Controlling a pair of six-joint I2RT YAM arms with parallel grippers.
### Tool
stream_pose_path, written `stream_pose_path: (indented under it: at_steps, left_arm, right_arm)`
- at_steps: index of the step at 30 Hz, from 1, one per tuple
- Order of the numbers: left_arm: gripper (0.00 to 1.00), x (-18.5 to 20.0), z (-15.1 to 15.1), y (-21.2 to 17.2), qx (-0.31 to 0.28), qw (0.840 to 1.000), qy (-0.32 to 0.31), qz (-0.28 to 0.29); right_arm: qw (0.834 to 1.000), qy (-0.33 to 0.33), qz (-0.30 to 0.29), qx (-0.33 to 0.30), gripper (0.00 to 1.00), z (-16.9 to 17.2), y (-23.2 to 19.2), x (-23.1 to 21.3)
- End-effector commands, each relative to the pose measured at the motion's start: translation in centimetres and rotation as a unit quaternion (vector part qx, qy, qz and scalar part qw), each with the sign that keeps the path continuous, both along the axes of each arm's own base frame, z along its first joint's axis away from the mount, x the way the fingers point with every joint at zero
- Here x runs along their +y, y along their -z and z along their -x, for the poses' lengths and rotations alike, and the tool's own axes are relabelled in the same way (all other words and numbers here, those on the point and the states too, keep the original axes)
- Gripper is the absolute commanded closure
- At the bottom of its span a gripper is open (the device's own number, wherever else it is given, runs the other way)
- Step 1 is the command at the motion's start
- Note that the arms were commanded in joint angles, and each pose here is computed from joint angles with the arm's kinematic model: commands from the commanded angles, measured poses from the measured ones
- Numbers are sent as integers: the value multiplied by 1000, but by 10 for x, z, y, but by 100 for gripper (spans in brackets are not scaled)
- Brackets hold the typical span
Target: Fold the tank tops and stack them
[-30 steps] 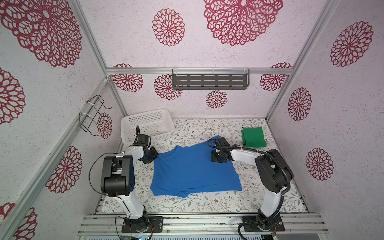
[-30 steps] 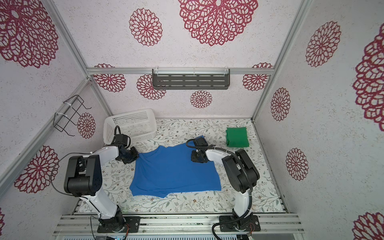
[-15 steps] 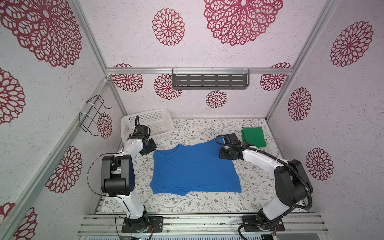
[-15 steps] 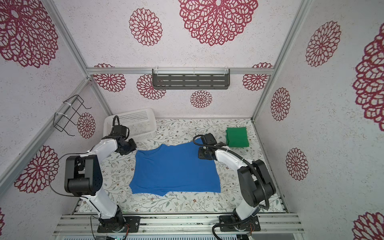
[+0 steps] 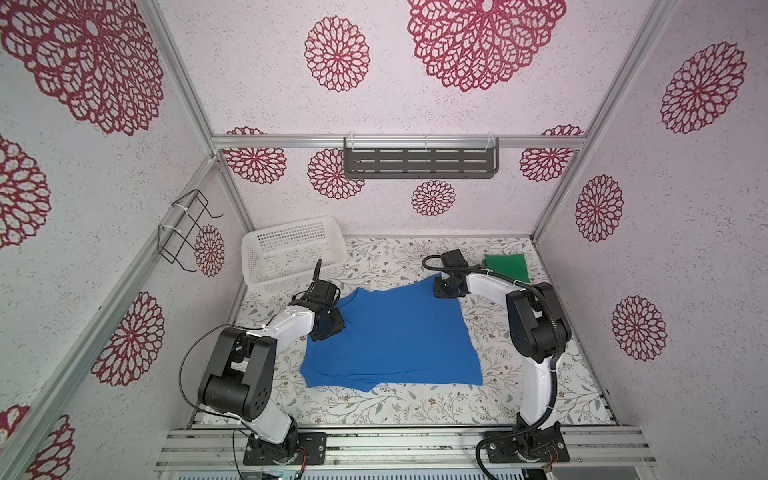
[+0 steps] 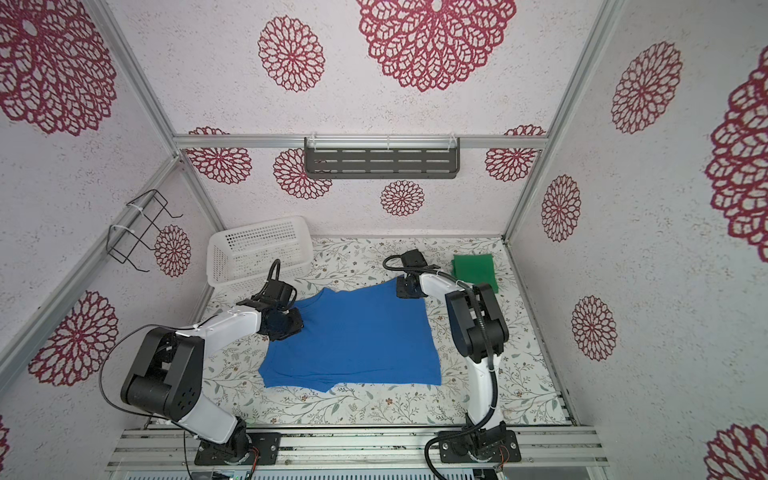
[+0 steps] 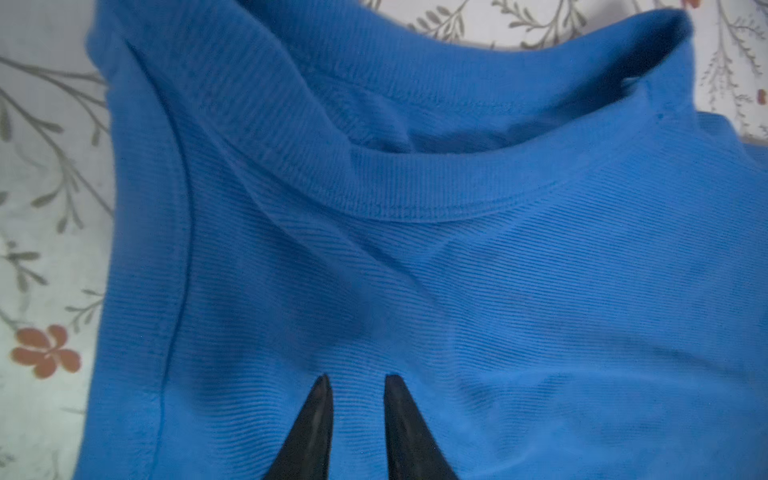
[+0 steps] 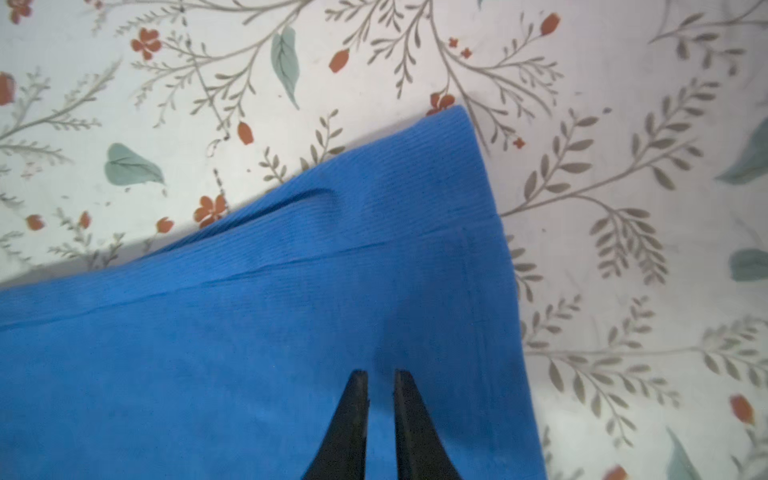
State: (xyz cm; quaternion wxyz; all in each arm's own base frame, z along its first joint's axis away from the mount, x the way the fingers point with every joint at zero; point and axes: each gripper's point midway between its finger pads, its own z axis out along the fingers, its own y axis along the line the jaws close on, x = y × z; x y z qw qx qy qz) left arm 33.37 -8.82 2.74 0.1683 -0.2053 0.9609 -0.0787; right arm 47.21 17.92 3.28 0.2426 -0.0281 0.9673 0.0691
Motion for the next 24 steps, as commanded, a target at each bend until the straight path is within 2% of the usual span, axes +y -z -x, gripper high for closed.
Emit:
stream_pose_path:
  at_steps: [1, 5, 11, 15, 20, 24]
  left_arm:
    - [75, 3, -16, 1, -26, 1000, -16, -8]
    - [78, 6, -30, 13, -17, 999, -13, -26]
    - [78, -1, -64, 27, -2, 998, 18, -62]
    - [78, 12, -77, 37, 24, 994, 32, -103]
    - [78, 31, -82, 20, 16, 991, 33, -132]
    - [69, 36, -83, -35, -28, 988, 39, -149]
  right_arm:
    - [999, 21, -6, -27, 85, -20, -10, -5]
    - [995, 99, 23, -3, 86, -21, 11, -48]
    - [985, 171, -1, 10, 86, -3, 25, -100]
    - [988, 152, -21, -4, 85, -2, 10, -97]
    - [991, 127, -30, -33, 78, 8, -38, -95]
    - [993, 117, -13, -29, 68, 41, -74, -104]
